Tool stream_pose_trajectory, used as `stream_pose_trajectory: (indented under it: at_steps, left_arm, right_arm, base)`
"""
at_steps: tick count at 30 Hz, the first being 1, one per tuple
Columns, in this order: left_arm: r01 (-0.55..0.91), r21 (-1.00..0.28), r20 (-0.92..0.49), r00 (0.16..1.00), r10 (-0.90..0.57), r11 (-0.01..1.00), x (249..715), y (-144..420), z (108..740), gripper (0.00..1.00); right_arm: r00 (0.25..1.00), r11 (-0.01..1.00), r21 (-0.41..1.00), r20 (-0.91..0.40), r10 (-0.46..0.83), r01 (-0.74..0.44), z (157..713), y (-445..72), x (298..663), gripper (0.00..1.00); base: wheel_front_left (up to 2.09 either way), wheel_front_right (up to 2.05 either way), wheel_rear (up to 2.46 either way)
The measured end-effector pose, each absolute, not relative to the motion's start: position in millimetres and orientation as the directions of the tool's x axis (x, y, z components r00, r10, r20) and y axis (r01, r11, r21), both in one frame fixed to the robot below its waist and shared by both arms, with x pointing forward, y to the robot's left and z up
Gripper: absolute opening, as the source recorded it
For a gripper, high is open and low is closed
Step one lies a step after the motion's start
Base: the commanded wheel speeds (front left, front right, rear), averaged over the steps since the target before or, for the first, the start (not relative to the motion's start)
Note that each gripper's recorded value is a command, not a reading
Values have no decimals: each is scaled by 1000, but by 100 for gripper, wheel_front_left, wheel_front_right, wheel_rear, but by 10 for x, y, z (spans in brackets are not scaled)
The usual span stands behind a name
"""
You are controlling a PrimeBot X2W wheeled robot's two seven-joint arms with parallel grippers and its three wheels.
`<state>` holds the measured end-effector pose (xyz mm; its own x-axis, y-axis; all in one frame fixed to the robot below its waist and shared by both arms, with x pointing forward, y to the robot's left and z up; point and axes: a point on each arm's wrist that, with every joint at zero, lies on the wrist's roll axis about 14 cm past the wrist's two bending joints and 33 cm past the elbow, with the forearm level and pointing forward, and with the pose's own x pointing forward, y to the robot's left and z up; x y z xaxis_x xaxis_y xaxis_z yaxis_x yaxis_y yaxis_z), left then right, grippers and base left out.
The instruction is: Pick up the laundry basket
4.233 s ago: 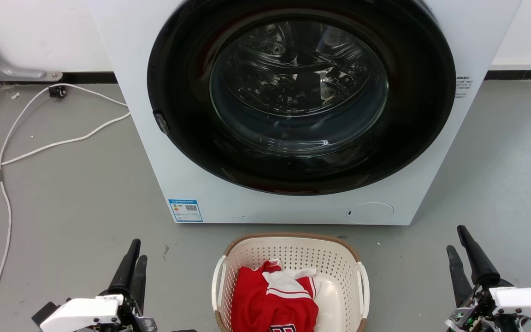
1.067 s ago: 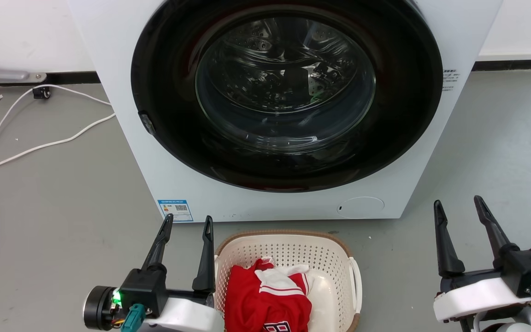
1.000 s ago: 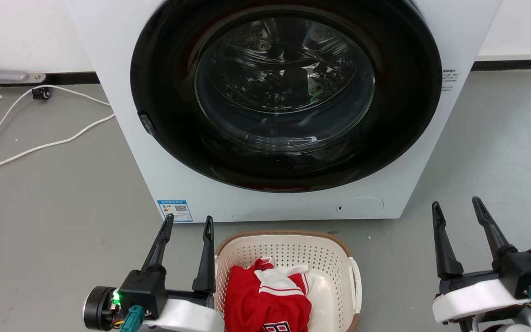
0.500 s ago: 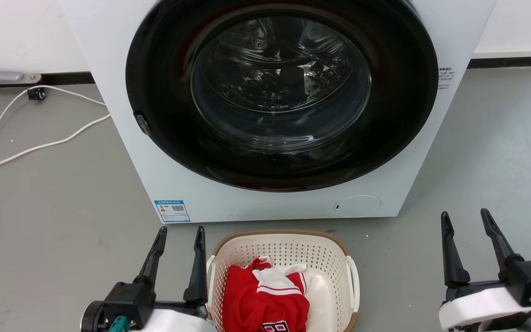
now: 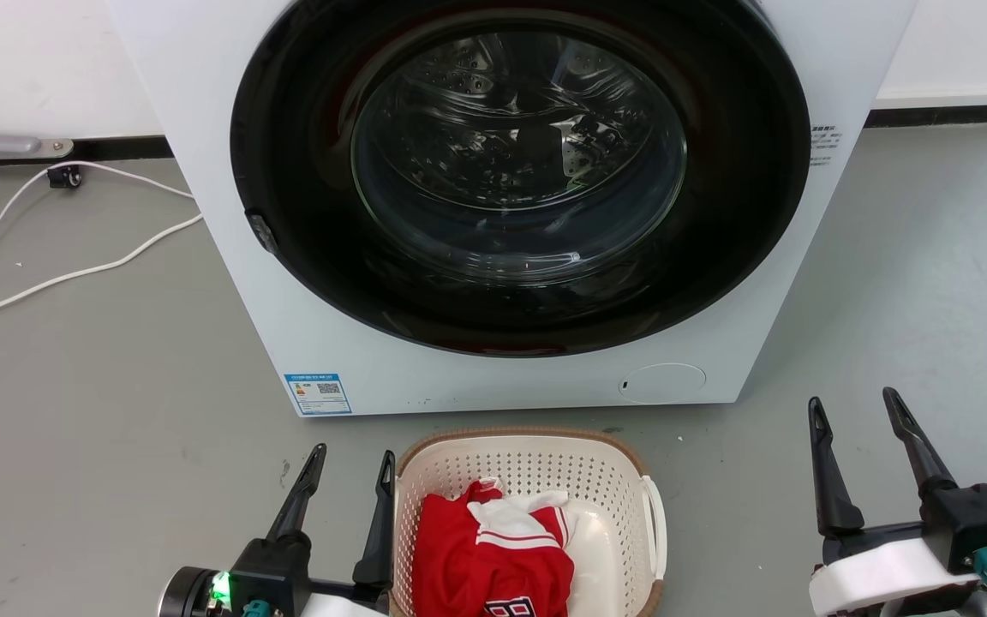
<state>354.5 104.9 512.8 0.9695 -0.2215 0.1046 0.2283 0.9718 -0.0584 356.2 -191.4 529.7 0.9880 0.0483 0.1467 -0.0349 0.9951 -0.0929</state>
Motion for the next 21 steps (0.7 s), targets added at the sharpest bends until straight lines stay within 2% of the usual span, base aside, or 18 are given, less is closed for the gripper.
stream_pose_trajectory:
  at_steps: [21]
  left_arm:
    - [201,-45,91,976,-197,978,3536,1123,5085,100]
  right_arm:
    - [989,996,-79,140,55,-44,5272,-1886,3586,100]
  base:
    - [0,0,0]
